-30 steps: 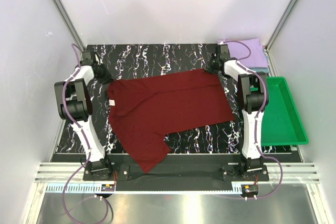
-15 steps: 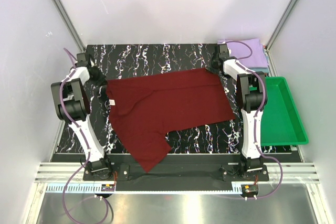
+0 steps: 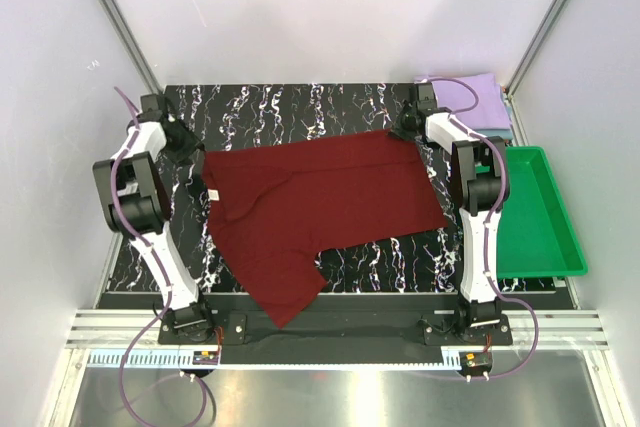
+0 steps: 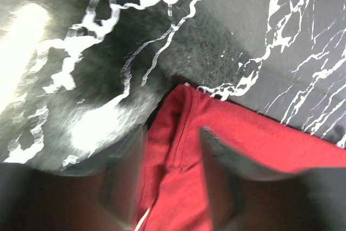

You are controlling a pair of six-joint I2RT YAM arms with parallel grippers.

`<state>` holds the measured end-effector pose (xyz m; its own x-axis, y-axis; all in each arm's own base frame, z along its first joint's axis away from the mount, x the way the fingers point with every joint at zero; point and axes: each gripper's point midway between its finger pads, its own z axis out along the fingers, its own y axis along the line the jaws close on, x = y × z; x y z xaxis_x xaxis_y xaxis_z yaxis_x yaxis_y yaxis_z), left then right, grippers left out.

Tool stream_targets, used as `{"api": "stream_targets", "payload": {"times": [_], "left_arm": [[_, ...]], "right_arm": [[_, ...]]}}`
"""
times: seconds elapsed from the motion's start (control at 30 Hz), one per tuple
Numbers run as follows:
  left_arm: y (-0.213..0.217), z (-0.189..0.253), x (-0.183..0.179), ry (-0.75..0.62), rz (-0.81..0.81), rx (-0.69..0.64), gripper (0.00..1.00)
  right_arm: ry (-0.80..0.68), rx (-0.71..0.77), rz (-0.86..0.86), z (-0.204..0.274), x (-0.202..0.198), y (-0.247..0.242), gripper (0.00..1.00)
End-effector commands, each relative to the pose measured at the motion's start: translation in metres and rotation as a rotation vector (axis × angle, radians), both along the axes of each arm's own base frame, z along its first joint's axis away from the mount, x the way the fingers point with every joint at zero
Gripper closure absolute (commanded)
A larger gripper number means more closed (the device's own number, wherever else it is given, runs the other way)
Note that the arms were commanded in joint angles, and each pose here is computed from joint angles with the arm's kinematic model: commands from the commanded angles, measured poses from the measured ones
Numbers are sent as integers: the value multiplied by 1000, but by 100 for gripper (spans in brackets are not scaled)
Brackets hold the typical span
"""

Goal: Fold and stack the t-shirts
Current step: Fold the tshirt

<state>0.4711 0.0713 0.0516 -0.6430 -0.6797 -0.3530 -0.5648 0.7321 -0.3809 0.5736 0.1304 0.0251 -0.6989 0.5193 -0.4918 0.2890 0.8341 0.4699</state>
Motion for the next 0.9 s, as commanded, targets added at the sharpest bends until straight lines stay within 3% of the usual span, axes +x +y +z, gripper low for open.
{"api": "stream_targets", "payload": {"times": [0.0, 0.07, 0.17, 0.2, 0.27, 0.3, 0.43, 0.57, 0.87], "left_arm": [[22, 84, -8, -97, 50, 165, 46], [20, 101, -30, -99, 23, 272, 46], [-19, 99, -50, -108, -153, 365, 46], [-50, 115, -54, -168, -249, 392, 46], [-81, 106, -67, -207, -412, 450, 46], [-113, 121, -68, -308, -500, 475, 45], [-166, 111, -87, -394, -741, 528, 43], [-178, 83, -88, -350, -858, 538, 43], [-223, -1, -76, -166, -1091, 537, 44]], "right_arm": [[-159, 49, 143, 87, 1, 34, 80], [-194, 36, 183, 110, -9, 41, 76], [-204, 38, 228, 129, -35, 54, 74], [-205, 38, 229, 132, -42, 55, 74], [-203, 58, 221, 142, -63, 52, 74], [-199, 69, 225, 144, -71, 52, 74], [-215, 115, 227, 164, -110, 48, 73], [-258, 118, 216, 187, -149, 37, 72], [-283, 200, 151, 189, -181, 33, 71]]}}
